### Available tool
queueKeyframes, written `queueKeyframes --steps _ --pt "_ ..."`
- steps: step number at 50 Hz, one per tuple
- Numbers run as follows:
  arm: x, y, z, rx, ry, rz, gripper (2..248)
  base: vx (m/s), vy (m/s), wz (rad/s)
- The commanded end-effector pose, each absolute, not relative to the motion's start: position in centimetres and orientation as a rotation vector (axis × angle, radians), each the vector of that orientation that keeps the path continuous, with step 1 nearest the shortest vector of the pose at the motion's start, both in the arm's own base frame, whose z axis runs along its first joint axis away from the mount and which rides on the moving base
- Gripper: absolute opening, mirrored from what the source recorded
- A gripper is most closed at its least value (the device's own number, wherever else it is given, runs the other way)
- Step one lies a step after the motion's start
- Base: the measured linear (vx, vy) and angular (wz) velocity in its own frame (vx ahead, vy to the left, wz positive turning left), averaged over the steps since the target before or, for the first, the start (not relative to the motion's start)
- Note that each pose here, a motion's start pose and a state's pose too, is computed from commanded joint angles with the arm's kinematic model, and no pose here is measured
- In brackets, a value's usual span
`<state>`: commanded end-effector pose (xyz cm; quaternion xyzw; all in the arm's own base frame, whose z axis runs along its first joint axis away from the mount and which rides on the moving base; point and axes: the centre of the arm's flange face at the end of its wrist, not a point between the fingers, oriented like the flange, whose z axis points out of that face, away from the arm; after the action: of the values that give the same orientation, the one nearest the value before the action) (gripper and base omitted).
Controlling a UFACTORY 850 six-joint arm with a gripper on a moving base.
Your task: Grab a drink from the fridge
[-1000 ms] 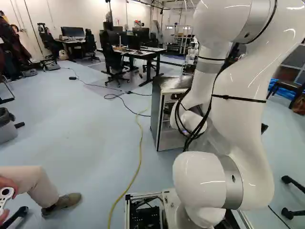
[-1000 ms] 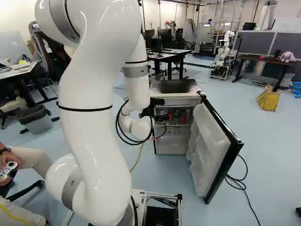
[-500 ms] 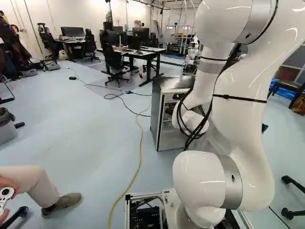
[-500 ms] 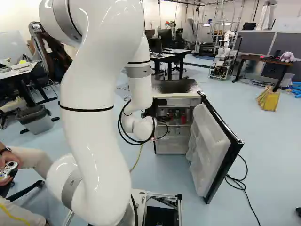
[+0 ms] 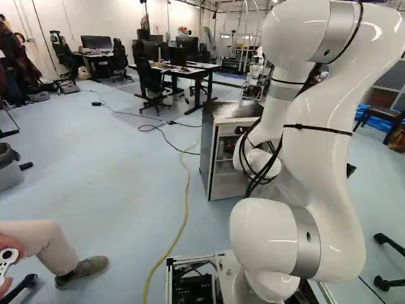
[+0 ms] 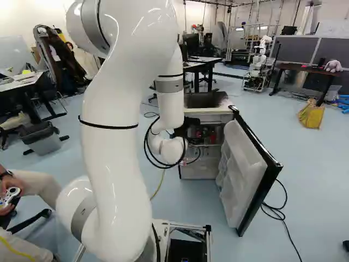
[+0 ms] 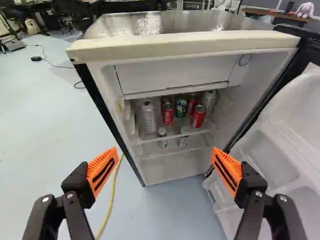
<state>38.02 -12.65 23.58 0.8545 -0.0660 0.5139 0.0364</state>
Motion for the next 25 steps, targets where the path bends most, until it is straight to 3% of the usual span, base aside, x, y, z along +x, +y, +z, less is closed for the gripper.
queueKeyframes --steps 25 --pt "39.2 -15.0 20.4 2.686 -0.165 1.545 247 0.0 0.0 0.0"
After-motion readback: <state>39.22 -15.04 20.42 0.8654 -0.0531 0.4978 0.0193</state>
